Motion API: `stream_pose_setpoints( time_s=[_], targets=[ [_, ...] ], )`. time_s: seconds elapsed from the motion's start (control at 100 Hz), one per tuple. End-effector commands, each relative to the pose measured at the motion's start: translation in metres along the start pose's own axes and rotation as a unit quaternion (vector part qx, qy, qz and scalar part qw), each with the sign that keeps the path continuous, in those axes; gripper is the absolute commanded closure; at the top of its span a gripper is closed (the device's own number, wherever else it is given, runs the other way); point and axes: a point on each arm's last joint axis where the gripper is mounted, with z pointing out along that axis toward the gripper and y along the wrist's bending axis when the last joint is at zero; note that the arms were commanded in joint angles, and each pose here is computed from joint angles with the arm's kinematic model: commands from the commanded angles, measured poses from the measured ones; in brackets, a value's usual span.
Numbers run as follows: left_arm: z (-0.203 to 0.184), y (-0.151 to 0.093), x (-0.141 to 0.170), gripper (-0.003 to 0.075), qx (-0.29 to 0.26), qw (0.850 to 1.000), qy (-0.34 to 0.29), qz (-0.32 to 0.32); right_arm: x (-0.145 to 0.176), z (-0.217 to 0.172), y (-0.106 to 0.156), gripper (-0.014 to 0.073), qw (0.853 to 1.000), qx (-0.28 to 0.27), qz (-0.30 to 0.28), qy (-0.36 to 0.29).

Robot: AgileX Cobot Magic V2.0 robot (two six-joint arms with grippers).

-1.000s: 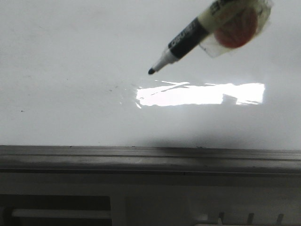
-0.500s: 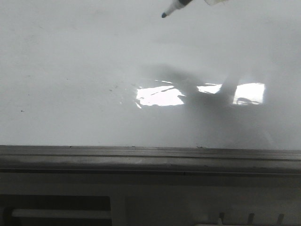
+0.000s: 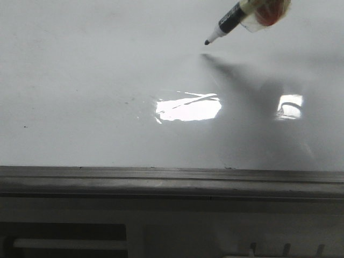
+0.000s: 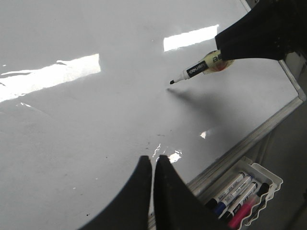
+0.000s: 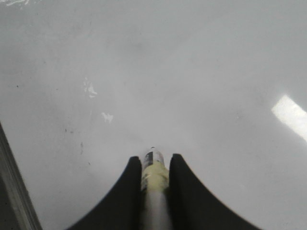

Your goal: Write number 6 on whiteboard

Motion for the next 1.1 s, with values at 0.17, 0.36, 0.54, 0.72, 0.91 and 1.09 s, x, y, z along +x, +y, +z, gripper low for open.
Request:
stream_pose_setpoints(
  time_s=[0.17,0.36,0.54,0.72,0.91,1.09],
  targets=[
    [-0.002,0.003,-0.012,0.0739,-0.017,0.999,-0.031,-0.018,-0.008,0.007,-0.013,0.0655,0.999,0.035,0.015,-0.018],
    [-0.002,0.003,-0.012,0.0739,-0.017,0.999,-0.031,-0.018,-0.002,0.015,-0.008,0.0655,0.999,0.009,0.033,0.01],
    [-0.002,0.003,-0.012,0.0739,-0.017,0.999,-0.031,-0.018,0.006,0.016,0.007,0.0655,0.996,-0.057,0.04,0.058],
    [-0.002,0.003,-0.012,0.0739,-0.017,0.999,-0.031,-0.018,0.012,0.011,0.015,0.0655,0.99,-0.1,0.039,0.095],
    [-0.002,0.003,-0.012,0.0739,-0.017,0.999,-0.031,-0.018,0.014,0.001,0.007,0.0655,0.991,-0.058,0.024,0.115],
    [-0.002,0.003,-0.012,0.0739,-0.017,0.999,-0.031,-0.018,0.006,-0.003,-0.002,0.0655,0.995,-0.015,0.038,0.093]
  ],
)
